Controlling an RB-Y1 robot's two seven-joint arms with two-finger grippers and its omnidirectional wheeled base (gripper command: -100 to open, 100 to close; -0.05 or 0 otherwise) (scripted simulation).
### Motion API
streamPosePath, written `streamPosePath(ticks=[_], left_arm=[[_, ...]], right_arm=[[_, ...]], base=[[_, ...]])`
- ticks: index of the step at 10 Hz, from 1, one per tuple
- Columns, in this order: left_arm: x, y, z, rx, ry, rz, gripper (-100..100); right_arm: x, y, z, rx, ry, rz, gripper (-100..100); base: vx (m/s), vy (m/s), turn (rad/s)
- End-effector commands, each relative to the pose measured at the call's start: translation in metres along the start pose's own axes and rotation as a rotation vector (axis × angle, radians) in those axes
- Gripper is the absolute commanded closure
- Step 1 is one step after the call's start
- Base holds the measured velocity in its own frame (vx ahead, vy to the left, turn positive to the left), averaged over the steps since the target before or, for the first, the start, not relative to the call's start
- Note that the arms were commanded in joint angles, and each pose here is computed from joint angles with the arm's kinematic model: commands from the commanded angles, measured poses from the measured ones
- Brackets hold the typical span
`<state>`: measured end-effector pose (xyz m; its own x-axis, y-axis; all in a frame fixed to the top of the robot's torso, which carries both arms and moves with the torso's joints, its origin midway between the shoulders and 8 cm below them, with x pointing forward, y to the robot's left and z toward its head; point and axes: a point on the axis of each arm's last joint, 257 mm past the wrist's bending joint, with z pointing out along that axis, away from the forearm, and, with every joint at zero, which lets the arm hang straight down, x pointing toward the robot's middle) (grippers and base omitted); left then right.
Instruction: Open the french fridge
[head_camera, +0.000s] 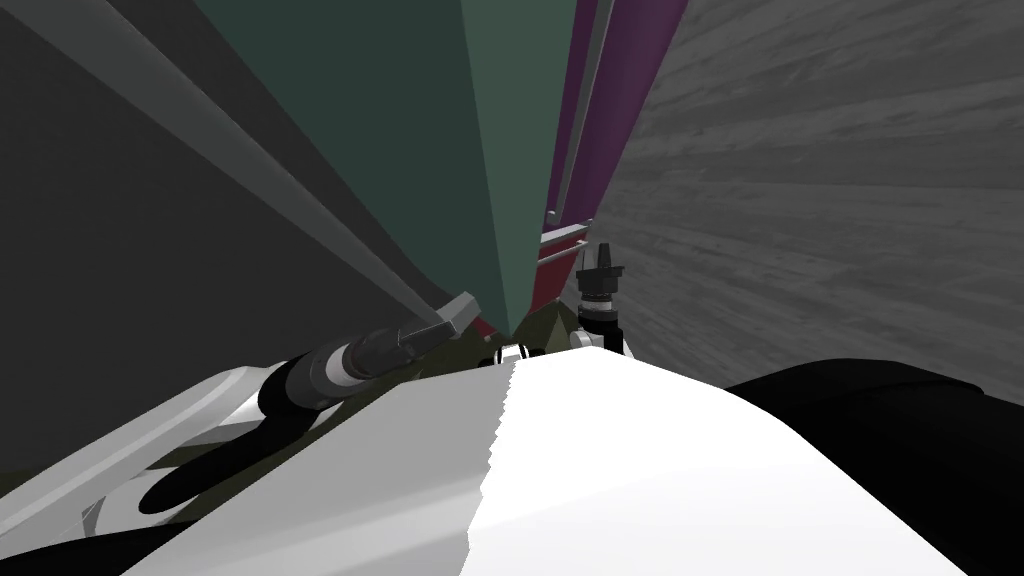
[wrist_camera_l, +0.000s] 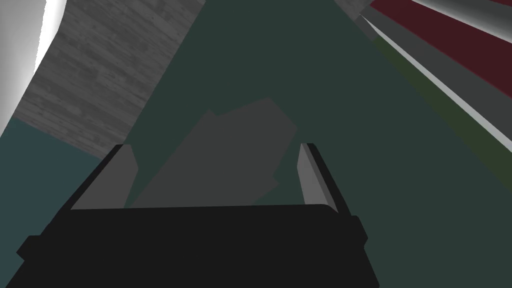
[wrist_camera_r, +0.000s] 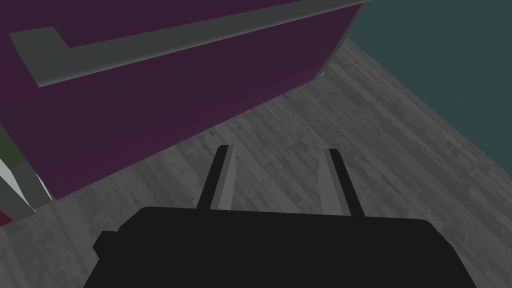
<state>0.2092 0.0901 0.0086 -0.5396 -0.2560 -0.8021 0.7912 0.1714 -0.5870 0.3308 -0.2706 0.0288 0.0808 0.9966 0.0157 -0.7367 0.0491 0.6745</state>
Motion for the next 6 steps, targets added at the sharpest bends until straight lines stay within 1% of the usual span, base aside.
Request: streamPosePath(ticks=[1,2,3,6], left_arm=[[-0.005,-0.014,0.002,0.034,0.024,-0.003,-100],[0.0,-0.004,0.0,0.013,0.031,-0.003,-100],[0.0,-0.003,0.0,0.01,0.033,-0.003,0],[0.0,-0.001,-0.001,0.003,0.032,-0.003,0]], right_arm=[[0.0,0.0,0.0,0.0,0.0,0.0,0],[0.0,0.0,0.0,0.0,0.0,0.0,0],[0.0,0.0,0.0,0.0,0.0,0.0,0],[0.0,0.0,0.0,0.0,0.0,0.0,0]], base=[[0.026,-0.041,0.064],[0.008,-0.011,0.0],[0.0,0.0,0.0],[0.0,0.0,0.0]])
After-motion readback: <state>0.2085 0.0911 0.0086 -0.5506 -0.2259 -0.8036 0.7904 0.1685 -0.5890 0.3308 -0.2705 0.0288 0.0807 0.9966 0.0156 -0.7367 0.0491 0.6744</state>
